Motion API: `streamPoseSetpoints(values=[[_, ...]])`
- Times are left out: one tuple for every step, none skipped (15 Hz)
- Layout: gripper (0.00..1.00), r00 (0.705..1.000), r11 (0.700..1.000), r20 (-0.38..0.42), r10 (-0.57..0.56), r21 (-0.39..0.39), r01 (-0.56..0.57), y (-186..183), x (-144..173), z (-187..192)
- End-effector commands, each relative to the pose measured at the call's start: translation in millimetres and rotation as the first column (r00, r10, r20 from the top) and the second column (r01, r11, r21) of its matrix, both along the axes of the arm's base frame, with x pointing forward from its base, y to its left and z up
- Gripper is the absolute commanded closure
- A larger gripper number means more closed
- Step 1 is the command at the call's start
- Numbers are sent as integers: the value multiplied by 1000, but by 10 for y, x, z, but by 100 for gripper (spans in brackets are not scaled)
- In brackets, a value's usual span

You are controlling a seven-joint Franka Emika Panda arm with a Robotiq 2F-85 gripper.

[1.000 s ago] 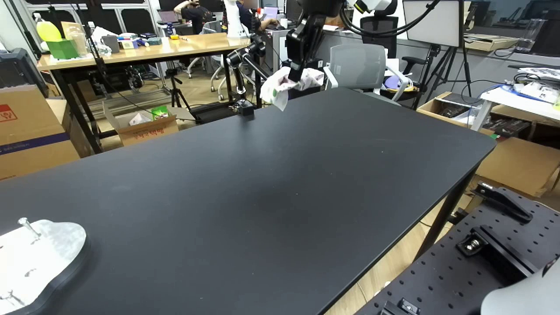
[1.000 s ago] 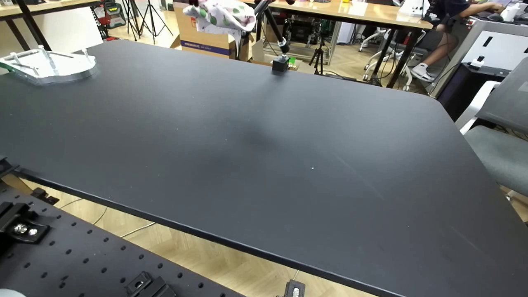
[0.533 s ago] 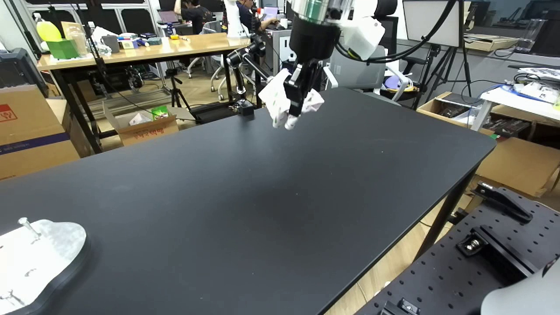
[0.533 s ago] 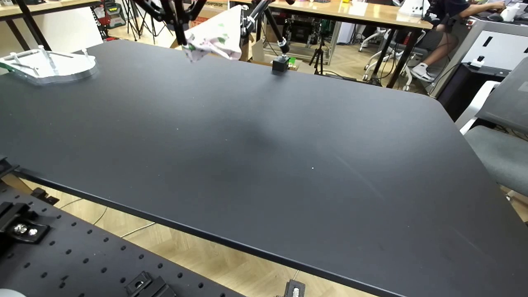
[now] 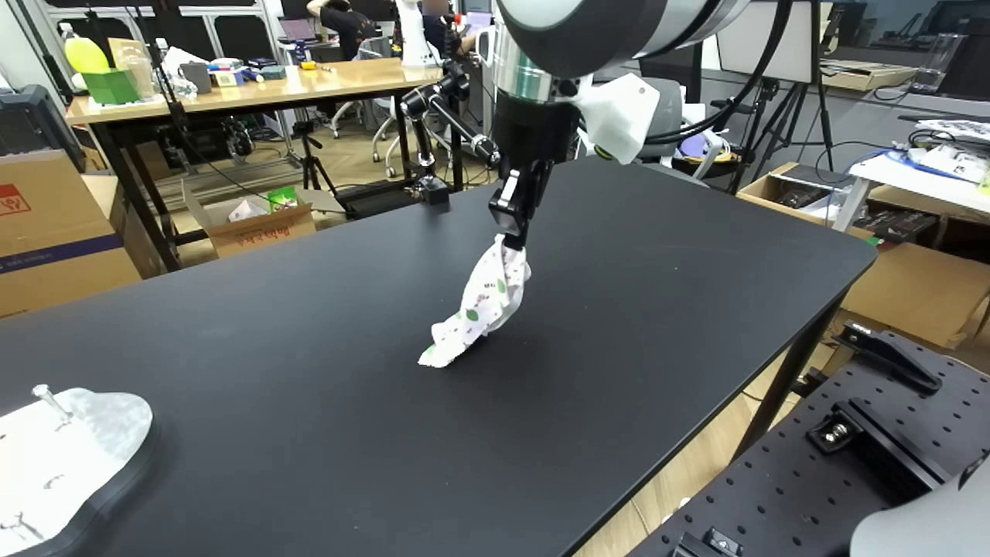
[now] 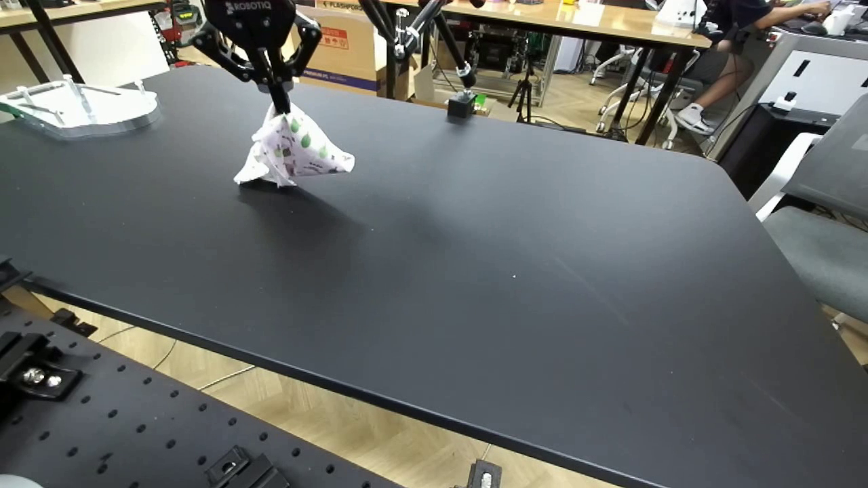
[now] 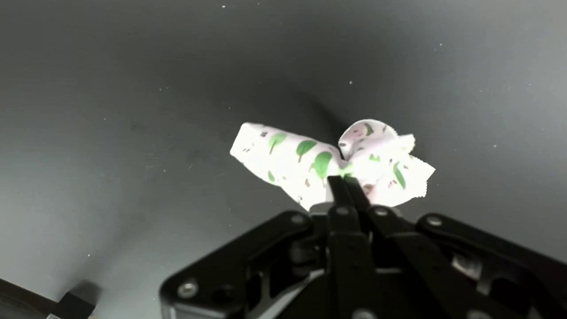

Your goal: Unhang the cloth from the stand

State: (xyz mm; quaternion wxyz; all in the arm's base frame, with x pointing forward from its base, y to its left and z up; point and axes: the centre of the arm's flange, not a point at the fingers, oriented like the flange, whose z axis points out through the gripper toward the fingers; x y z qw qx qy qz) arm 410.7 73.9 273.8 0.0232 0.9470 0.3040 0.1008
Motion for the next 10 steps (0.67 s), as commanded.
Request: streamPoseSetpoints(values=[[100, 994, 998, 91, -60, 3, 60, 67, 71, -120], [100, 989, 997, 123, -77, 17, 75, 70, 87, -148], [100, 984, 996, 154, -89, 31, 85, 68, 103, -163], [100, 977, 995, 189, -100, 47, 93, 67, 115, -183], [100, 969, 993, 221, -113, 51, 104, 58, 132, -196], [73, 965, 994, 236, -111, 46, 103, 39, 150, -209], [71, 962, 992, 240, -126, 42, 119, 4, 162, -212], [66, 964, 990, 228, -140, 37, 135, -53, 171, -200], [60, 965, 988, 212, -157, 32, 154, -122, 179, -172], [52, 965, 984, 192, -176, 24, 175, -181, 180, -134]])
